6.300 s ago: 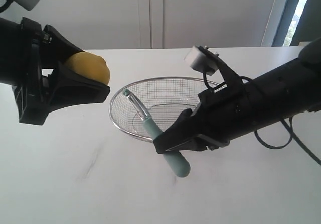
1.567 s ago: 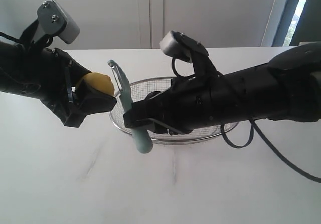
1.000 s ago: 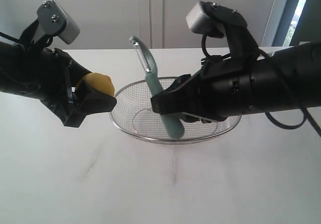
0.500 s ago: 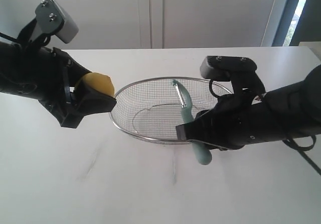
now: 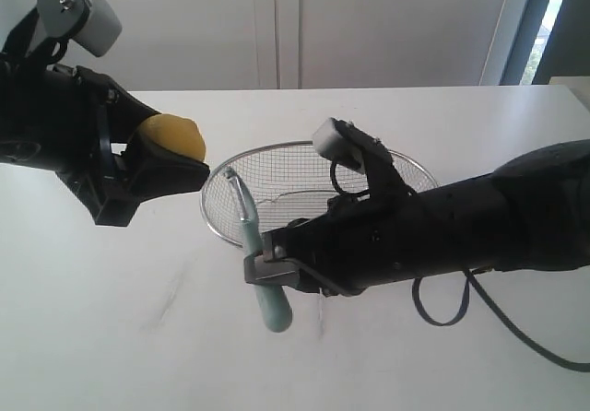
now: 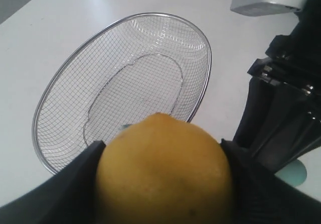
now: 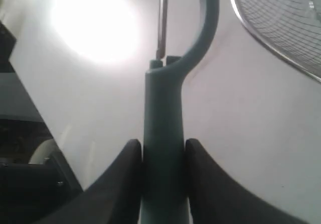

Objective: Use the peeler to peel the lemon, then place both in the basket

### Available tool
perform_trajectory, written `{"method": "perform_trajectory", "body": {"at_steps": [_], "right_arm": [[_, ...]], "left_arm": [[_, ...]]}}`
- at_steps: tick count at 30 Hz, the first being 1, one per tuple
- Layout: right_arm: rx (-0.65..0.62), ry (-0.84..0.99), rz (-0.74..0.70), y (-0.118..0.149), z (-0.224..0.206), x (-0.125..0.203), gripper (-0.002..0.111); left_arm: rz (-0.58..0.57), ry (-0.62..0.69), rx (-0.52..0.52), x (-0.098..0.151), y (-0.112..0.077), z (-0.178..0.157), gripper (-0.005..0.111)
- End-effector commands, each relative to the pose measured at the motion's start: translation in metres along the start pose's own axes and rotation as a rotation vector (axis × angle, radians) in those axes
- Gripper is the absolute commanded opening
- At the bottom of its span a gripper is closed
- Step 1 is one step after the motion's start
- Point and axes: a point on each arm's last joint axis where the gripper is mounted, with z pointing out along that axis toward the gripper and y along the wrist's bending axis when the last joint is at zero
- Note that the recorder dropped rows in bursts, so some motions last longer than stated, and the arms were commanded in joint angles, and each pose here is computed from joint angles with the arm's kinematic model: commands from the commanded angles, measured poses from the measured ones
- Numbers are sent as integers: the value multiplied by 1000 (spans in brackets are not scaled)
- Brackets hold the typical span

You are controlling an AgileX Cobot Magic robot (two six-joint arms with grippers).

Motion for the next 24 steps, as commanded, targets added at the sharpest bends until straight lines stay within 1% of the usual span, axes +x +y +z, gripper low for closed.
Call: {"method": "perform_trajectory", "body": {"at_steps": [1, 4, 8, 13, 24], "right_arm": [[-94, 1, 6, 2, 9, -4, 0], [-131, 7, 13, 5, 11, -6, 0], [-137, -1, 9, 6, 11, -9, 0], [-196, 11, 17, 12, 10, -8, 0], [-229, 23, 14, 15, 9, -7, 0]], "left_arm": [[-17, -25, 21, -4, -4, -3, 0], [-21, -29, 22, -4, -4, -3, 0], [-21, -29, 22, -4, -4, -3, 0], [-24, -30, 19, -4, -3, -2, 0], [-64, -7, 39, 1, 1, 10, 0]]}}
